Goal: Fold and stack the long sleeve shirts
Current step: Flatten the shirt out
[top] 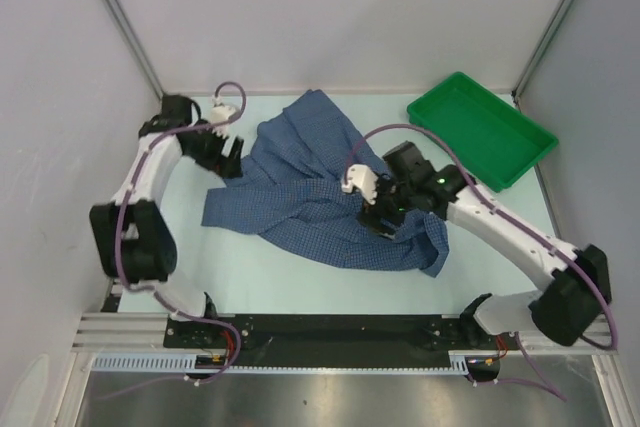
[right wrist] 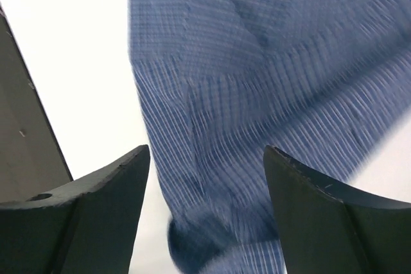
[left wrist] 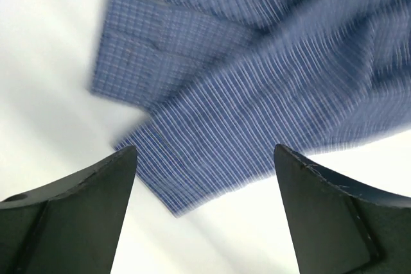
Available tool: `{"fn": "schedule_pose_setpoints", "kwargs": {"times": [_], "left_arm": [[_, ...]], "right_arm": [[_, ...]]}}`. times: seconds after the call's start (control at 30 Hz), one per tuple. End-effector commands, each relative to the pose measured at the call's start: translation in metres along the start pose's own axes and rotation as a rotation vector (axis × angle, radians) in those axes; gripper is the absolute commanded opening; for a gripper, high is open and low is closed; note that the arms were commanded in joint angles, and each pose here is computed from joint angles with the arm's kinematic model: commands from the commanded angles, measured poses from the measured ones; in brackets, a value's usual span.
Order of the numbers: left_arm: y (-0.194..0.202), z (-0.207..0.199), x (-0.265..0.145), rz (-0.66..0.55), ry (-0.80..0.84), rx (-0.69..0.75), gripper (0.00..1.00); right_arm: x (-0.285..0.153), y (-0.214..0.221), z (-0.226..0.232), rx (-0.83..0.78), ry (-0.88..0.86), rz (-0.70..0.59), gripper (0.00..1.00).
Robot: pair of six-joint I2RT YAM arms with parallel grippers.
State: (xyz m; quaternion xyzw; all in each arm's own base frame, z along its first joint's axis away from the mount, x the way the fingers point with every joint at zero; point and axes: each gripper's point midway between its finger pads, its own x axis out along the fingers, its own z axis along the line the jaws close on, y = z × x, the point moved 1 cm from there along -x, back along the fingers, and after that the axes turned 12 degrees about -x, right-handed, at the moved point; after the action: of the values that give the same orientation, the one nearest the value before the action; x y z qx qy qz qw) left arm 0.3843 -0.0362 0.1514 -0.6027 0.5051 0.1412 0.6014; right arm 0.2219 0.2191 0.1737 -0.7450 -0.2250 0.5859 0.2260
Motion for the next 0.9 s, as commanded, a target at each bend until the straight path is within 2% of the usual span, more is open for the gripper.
{"fn": "schedule_pose_setpoints", "kwargs": {"times": [0.0,0.03,0.07,0.13,0.33,0.47,0.57,0.6,0.67,0.7,0.73,0.8,0.87], "left_arm": [[0.064,-0.043,-0.015,0.020,0.105,0.163,0.94],[0.072,-0.041,-0.016,0.013,0.080,0.174,0.94],[0.099,-0.041,-0.006,0.065,0.085,0.149,0.94],[0.127,-0.038,0.004,0.105,0.069,0.137,0.94],[0.153,-0.013,0.026,0.157,-0.044,0.110,0.93],[0.161,0.005,0.037,0.199,-0.110,0.102,0.85],[0.166,0.019,0.042,0.233,-0.165,0.092,0.63],[0.166,0.020,0.044,0.234,-0.169,0.089,0.47],[0.162,0.021,0.043,0.222,-0.173,0.082,0.37],[0.159,0.020,0.043,0.216,-0.173,0.081,0.20],[0.156,0.021,0.043,0.210,-0.178,0.081,0.10],[0.154,0.018,0.040,0.208,-0.167,0.071,0.00],[0.139,0.013,0.032,0.173,-0.157,0.073,0.00]], "right_arm": [[0.051,-0.037,0.003,0.036,-0.058,-0.049,0.76],[0.060,-0.042,0.001,0.039,-0.058,-0.053,0.76],[0.071,-0.051,-0.002,0.040,-0.047,-0.073,0.75],[0.097,-0.051,-0.011,0.058,-0.034,-0.048,0.74],[0.142,-0.043,-0.022,0.083,-0.019,0.028,0.71],[0.152,-0.028,-0.030,0.084,0.019,0.084,0.69],[0.148,-0.023,-0.034,0.098,0.031,0.093,0.69],[0.145,-0.024,-0.036,0.104,0.033,0.090,0.70],[0.139,-0.026,-0.040,0.125,0.038,0.075,0.70],[0.137,-0.026,-0.040,0.131,0.037,0.071,0.70],[0.134,-0.027,-0.043,0.138,0.040,0.064,0.71],[0.127,-0.028,-0.048,0.165,0.045,0.049,0.71],[0.121,-0.028,-0.052,0.196,0.037,0.024,0.74]]}}
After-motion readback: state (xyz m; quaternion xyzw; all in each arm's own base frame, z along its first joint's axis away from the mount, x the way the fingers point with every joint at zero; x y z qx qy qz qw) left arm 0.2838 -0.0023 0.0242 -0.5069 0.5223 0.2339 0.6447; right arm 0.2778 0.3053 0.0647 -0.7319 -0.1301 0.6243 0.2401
